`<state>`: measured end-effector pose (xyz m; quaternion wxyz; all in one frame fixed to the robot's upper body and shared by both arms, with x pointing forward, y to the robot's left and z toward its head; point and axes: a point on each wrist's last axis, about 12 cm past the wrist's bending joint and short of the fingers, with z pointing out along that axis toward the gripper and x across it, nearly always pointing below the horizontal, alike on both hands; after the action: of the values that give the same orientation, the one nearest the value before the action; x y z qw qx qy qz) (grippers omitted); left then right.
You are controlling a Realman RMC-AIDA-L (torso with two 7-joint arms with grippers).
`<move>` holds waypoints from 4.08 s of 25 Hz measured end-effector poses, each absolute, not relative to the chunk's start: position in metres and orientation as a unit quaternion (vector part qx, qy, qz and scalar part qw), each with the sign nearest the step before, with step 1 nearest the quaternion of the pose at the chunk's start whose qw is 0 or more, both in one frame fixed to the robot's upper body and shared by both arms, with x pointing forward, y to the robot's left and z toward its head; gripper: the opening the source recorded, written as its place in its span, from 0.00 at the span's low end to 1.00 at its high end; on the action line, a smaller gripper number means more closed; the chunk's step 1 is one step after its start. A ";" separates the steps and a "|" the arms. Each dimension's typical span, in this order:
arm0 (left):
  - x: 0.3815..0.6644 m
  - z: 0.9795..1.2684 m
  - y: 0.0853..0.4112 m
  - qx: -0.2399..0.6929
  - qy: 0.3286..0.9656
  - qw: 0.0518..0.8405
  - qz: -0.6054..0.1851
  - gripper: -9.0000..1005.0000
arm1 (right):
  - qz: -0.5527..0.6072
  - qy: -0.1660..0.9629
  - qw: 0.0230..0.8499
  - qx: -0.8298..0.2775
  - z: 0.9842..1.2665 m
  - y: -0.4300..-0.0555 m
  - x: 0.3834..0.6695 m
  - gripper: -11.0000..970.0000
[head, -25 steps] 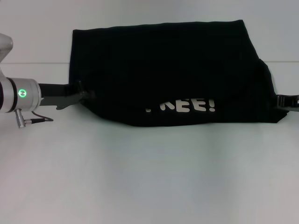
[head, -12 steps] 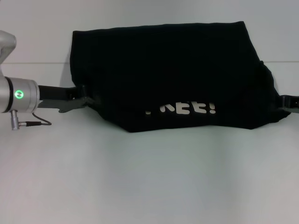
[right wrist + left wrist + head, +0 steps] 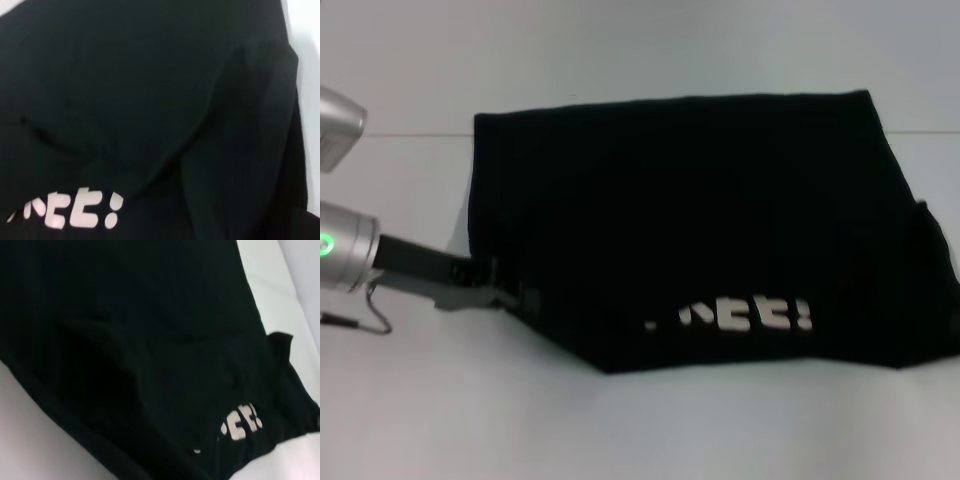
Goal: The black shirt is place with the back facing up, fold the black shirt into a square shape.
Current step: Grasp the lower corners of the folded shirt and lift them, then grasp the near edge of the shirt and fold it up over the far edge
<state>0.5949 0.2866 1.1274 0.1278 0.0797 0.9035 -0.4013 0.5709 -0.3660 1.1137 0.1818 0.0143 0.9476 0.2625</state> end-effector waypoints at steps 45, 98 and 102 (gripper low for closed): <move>0.565 1.150 0.311 0.138 0.861 0.102 -0.479 0.06 | 0.393 0.890 0.230 -0.012 1.136 -0.395 0.545 0.05; 0.685 1.117 0.268 -0.084 0.892 0.396 -0.200 0.08 | 0.139 0.865 0.475 0.082 1.122 -0.287 0.698 0.05; 0.686 1.117 0.266 -0.080 0.892 0.402 -0.190 0.08 | 0.124 0.867 0.478 0.072 1.121 -0.283 0.700 0.05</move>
<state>0.6861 0.2663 1.1166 0.4019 -0.0802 0.8922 -0.1899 0.6995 -0.2825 1.1208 0.4781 0.0720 0.8666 0.1238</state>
